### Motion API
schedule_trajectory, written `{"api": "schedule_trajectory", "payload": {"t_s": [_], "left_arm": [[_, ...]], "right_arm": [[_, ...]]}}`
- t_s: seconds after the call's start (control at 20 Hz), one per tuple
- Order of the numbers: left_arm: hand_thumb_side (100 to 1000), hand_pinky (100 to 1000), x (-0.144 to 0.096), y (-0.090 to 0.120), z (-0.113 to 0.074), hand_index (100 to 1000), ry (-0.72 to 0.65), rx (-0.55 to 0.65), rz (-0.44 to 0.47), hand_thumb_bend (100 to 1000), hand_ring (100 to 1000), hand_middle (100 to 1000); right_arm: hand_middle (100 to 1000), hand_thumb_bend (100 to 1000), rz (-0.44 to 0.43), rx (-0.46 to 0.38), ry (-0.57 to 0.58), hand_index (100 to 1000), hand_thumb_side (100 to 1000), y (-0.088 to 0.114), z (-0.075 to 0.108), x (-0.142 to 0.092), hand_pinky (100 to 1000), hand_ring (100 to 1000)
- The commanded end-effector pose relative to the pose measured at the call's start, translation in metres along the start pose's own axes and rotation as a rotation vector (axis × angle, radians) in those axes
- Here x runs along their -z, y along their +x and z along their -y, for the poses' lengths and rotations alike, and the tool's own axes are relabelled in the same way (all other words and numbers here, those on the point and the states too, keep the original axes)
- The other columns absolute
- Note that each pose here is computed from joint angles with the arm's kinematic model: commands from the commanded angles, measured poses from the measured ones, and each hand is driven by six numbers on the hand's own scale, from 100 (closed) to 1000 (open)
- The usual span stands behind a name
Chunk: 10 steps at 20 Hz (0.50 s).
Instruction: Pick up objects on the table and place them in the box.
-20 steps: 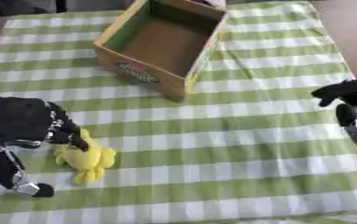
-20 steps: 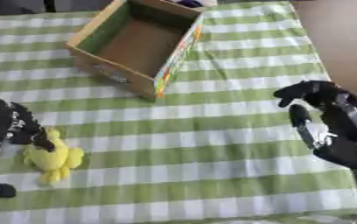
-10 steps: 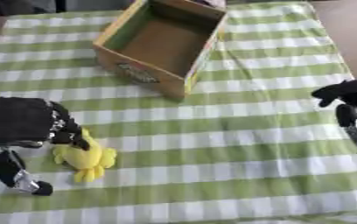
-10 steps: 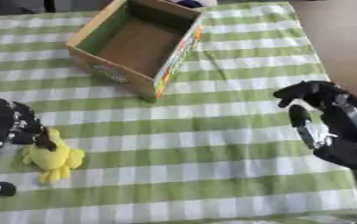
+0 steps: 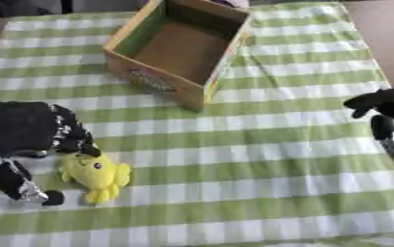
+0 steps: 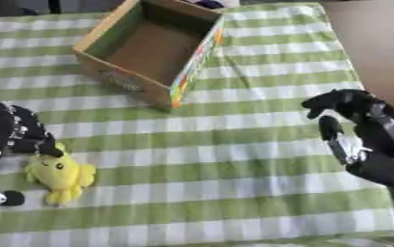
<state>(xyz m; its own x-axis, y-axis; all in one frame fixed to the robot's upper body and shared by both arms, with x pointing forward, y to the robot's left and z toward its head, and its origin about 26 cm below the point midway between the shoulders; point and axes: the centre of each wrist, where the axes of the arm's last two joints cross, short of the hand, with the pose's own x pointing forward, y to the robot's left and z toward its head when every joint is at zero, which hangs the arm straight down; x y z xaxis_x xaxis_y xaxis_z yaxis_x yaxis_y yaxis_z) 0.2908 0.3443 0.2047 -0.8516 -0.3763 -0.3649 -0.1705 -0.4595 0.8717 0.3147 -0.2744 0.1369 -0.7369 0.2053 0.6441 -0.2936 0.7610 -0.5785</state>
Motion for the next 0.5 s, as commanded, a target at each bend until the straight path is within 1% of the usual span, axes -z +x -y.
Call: {"api": "schedule_trajectory", "payload": {"t_s": [0.05, 0.25, 0.5], "left_arm": [[551, 606, -0.0060, -0.0054, -0.0154, 863, 0.012, 0.033, -0.010, 499, 622, 660], [547, 607, -0.0062, -0.0073, -0.0195, 862, 0.019, 0.034, -0.013, 506, 623, 660], [554, 607, -0.0033, -0.0102, -0.0199, 862, 0.012, 0.035, -0.009, 511, 623, 660]], "right_arm": [[538, 100, 0.005, -0.024, 0.004, 739, 524, 0.0029, 0.0059, 0.0004, 780, 740], [538, 100, 0.005, -0.023, 0.004, 739, 524, 0.0028, 0.0058, 0.0005, 780, 740], [538, 100, 0.006, -0.021, 0.005, 739, 524, 0.0027, 0.0055, 0.0005, 780, 740]]}}
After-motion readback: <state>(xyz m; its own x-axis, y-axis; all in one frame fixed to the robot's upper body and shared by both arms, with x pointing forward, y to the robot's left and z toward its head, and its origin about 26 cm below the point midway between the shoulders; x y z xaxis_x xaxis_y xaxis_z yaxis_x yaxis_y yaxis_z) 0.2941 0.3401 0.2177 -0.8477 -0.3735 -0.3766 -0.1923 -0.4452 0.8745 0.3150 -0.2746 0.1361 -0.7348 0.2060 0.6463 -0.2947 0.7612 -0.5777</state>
